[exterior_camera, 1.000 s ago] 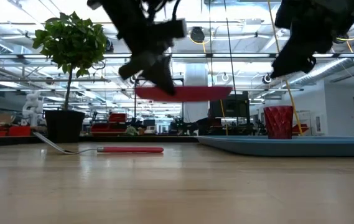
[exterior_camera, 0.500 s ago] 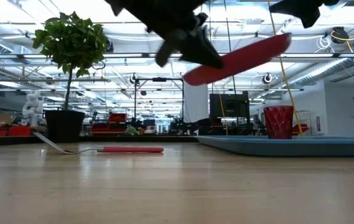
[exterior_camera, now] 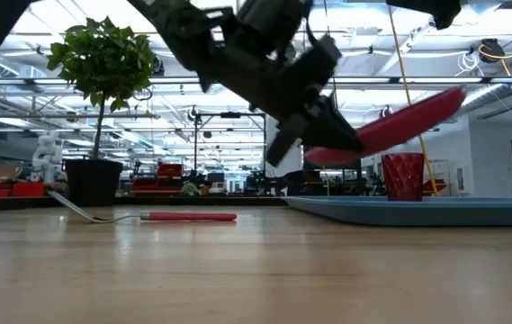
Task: Pick and place plate/cup/fork/spoon on tray
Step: Put the pink plate on the blue tray
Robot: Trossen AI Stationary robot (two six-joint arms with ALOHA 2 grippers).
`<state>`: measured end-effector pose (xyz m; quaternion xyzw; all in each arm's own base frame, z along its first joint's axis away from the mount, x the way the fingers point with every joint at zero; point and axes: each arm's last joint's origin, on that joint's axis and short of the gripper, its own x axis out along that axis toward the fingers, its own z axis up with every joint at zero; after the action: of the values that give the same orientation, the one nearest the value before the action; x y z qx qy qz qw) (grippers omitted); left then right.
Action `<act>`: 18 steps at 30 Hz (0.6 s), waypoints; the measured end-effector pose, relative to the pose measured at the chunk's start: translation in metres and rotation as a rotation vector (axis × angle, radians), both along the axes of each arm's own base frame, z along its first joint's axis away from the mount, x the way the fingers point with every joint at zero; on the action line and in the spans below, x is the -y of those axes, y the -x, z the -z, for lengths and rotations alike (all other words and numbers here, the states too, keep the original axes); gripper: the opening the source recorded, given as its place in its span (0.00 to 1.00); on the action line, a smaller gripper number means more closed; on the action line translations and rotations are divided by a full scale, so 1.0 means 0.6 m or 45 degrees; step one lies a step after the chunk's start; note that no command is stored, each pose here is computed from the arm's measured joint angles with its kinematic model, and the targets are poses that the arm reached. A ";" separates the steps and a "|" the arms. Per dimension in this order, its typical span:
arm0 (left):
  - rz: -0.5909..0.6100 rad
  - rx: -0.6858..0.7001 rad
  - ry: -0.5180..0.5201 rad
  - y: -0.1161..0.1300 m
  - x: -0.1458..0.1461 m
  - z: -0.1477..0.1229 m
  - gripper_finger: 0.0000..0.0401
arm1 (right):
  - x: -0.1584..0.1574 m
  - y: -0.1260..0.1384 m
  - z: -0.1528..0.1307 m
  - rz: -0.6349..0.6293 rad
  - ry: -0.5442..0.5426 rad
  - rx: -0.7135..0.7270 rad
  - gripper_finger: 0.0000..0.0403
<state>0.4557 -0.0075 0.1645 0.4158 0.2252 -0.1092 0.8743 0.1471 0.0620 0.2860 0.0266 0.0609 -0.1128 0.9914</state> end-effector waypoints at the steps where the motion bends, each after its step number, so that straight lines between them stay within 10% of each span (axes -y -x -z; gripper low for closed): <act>1: 0.012 0.003 0.007 -0.008 0.000 0.002 0.03 | -0.001 -0.001 0.001 0.000 0.004 -0.007 0.48; 18: -0.015 -0.198 0.082 -0.071 -0.014 0.033 0.04 | -0.013 -0.001 0.005 -0.055 -0.004 -0.017 0.48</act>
<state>0.4982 0.0006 0.1446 0.3765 0.2913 -0.1433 0.8677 0.1479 0.0700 0.2833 0.0262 0.0684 -0.0914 0.9931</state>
